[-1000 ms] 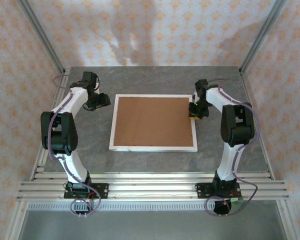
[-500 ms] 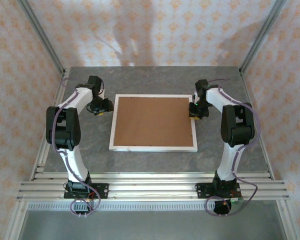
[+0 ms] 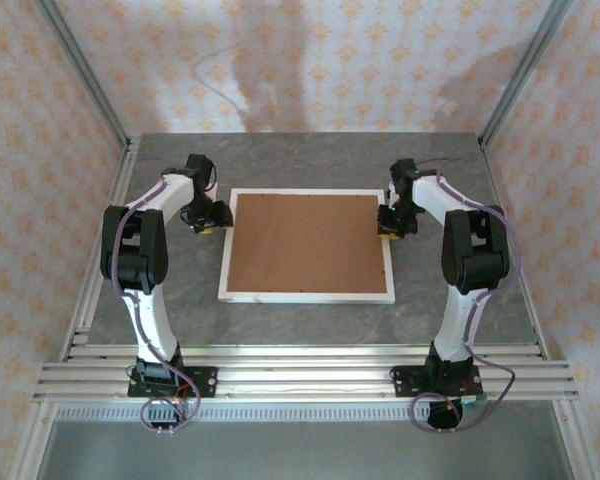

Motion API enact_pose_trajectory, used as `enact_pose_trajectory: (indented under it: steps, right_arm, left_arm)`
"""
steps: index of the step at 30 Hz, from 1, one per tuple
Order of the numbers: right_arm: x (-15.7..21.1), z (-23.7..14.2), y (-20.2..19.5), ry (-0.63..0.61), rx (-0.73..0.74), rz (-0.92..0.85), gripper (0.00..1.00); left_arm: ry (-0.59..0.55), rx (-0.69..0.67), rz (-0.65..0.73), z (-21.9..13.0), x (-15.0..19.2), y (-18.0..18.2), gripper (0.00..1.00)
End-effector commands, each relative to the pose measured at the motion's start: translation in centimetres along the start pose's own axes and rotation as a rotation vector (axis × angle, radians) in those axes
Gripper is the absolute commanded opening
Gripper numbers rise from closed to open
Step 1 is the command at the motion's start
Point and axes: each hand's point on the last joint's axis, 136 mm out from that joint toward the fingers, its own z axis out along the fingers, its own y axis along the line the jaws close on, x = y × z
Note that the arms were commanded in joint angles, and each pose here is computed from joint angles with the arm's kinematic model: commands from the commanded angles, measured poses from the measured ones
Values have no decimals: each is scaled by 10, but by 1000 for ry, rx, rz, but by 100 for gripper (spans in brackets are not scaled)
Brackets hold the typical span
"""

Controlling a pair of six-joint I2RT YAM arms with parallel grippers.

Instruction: Put the photo into the frame

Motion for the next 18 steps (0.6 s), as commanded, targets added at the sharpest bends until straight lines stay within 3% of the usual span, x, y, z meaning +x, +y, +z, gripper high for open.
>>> enact_pose_trajectory:
  steps: [1,18]
  right_arm:
    - [11,16,-9,46,28,29,19]
    - [15,20,-12,61,36,26,19]
  left_arm:
    - [13,-35,22,1,-2,1,52]
    - [69,-67,40,18,10,-4,52]
